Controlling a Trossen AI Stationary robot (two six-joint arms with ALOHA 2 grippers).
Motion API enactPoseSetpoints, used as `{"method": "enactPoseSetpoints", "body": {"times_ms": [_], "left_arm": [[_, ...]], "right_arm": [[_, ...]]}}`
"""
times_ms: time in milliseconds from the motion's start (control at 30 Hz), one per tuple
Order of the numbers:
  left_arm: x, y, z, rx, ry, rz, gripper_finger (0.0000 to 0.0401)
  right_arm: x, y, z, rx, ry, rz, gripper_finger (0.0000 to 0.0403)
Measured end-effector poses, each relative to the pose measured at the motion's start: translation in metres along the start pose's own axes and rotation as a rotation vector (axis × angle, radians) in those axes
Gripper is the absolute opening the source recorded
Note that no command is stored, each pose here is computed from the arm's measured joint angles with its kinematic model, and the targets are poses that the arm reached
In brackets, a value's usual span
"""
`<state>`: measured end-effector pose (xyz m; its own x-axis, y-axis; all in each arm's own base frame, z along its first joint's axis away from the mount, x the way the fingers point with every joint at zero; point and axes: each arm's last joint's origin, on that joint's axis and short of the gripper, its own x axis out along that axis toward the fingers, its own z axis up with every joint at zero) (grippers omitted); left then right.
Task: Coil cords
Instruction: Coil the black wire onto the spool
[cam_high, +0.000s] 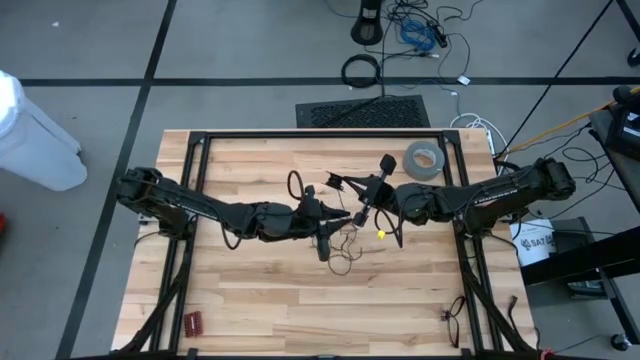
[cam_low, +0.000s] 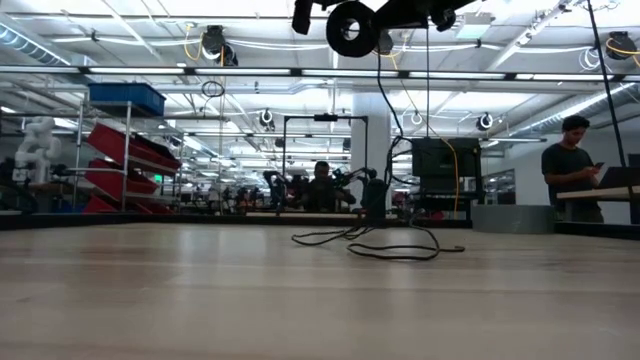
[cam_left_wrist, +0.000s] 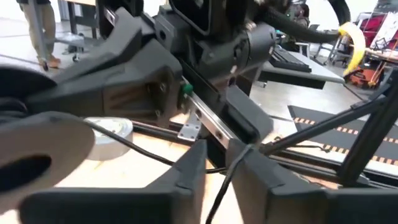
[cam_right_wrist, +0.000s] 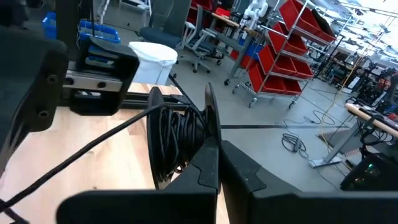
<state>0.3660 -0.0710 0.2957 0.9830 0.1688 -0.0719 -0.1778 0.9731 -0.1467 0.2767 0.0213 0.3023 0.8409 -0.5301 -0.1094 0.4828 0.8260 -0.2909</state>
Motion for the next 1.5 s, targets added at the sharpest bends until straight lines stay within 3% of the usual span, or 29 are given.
{"method": "enactPoseSetpoints", "body": {"times_ms": [333, 667, 1067, 1500], "left_arm": [[-0.003, -0.008, -0.002, -0.020, 0.012, -0.024, 0.0224], [-0.012, -0.027, -0.005, 0.018, 0.012, -0.048, 0.0297], [-0.019, -0.040, -0.010, 0.021, 0.034, -0.093, 0.0321], [-0.041, -0.060, -0.014, 0.141, 0.121, -0.153, 0.0320]], "right_arm": [[-0.007, -0.007, 0.007, 0.023, -0.030, 0.018, 0.0000], [-0.019, -0.017, 0.012, 0.024, -0.027, 0.028, 0.0000], [-0.028, -0.025, 0.017, 0.078, -0.046, 0.080, 0.0000], [-0.038, -0.031, 0.020, 0.086, -0.058, 0.110, 0.0000]]}}
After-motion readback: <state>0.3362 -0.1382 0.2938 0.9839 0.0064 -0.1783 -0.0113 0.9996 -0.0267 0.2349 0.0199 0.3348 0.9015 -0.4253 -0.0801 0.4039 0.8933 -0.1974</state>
